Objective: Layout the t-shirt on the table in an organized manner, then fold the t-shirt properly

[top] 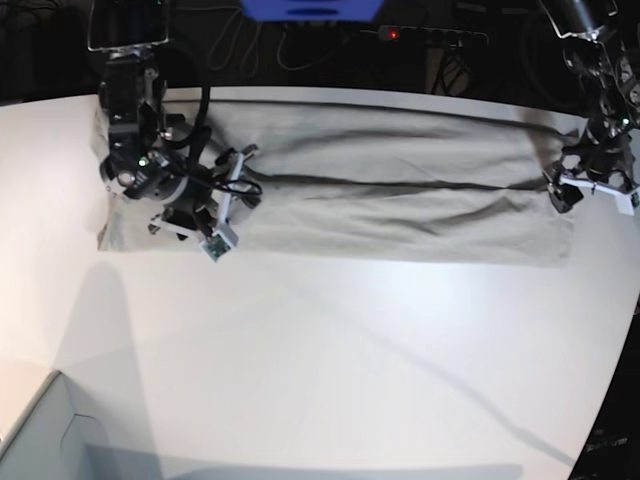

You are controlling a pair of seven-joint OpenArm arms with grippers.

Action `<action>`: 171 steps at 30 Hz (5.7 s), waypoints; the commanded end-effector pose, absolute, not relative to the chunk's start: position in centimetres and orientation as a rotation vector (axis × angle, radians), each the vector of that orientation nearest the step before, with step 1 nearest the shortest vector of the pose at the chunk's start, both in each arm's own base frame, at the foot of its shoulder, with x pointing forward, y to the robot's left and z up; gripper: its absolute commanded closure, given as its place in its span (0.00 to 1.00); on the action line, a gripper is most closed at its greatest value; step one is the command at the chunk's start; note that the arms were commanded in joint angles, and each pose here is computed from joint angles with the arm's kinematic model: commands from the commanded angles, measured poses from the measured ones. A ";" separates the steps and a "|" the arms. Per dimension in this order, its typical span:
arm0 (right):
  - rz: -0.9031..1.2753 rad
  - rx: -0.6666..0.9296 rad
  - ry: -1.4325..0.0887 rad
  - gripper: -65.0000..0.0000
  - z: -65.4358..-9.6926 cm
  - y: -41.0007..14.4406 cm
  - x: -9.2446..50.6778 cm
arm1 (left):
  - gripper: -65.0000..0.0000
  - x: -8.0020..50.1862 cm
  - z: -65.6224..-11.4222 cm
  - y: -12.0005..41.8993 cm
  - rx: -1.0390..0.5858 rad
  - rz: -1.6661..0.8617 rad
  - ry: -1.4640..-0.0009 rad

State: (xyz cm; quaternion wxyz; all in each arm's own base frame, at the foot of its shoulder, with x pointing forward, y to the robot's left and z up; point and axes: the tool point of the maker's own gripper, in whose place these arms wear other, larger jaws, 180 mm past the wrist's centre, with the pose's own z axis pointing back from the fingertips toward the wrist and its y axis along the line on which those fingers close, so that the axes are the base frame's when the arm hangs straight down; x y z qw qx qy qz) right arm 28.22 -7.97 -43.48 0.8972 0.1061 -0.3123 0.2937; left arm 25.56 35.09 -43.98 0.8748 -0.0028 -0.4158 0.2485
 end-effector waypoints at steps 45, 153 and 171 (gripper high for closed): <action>0.488 0.163 -0.563 0.47 -45.5 -13.8 22.0 | 0.20 26.4 -44.8 34.1 -0.045 0.551 -0.872; 0.461 0.067 -0.712 0.47 -41.1 -16.7 27.4 | 0.35 28.1 -34.3 0.3 -0.415 -0.218 -1.057; 0.468 0.048 -0.725 0.47 -40.5 -17.3 28.2 | 0.35 22.0 -42.9 -5.6 -0.494 -0.420 -0.709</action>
